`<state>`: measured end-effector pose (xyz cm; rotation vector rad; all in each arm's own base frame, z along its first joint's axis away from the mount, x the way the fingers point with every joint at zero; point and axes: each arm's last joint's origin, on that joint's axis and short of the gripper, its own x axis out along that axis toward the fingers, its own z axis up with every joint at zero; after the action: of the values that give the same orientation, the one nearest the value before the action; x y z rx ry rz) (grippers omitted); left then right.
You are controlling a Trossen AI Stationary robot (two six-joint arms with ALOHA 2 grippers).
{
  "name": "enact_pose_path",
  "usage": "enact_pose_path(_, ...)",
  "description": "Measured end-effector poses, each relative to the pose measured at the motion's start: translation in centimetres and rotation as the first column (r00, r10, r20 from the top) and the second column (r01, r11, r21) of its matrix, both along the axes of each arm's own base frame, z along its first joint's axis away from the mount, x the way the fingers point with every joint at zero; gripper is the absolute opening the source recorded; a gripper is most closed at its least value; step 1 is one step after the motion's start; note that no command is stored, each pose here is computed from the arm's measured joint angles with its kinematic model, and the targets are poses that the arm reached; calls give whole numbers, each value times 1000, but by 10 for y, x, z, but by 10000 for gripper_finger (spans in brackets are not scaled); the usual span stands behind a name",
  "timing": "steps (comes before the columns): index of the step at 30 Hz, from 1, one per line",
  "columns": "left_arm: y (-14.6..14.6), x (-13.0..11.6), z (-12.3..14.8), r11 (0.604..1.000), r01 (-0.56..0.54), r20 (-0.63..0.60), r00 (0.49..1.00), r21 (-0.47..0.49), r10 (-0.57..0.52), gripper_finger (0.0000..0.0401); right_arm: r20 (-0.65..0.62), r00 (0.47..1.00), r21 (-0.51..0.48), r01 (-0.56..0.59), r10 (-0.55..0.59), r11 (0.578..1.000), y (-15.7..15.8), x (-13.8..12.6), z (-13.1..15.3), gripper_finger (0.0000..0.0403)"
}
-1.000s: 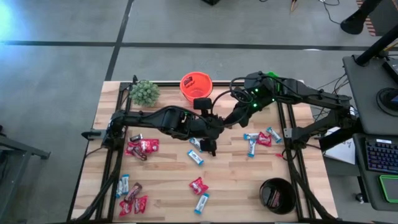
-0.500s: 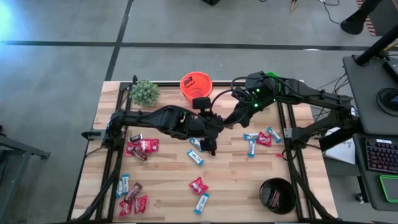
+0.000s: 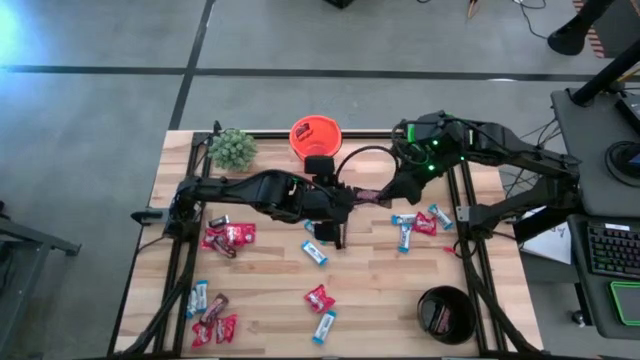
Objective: Organize candy in baskets
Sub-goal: Put the brown chocolate bar into the black bucket
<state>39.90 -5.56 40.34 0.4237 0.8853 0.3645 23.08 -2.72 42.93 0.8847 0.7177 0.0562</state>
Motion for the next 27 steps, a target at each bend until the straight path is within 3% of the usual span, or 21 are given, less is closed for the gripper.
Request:
enact_pose_path(19,1,-8,-6,1000,-2,-103,995,16,3,167,-188,982,124,54,-30,991,20,-60,7,43)
enact_pose_path(27,2,-11,-7,1000,0,-140,990,23,3,167,-378,925,187,48,27,981,39,-83,0,43)
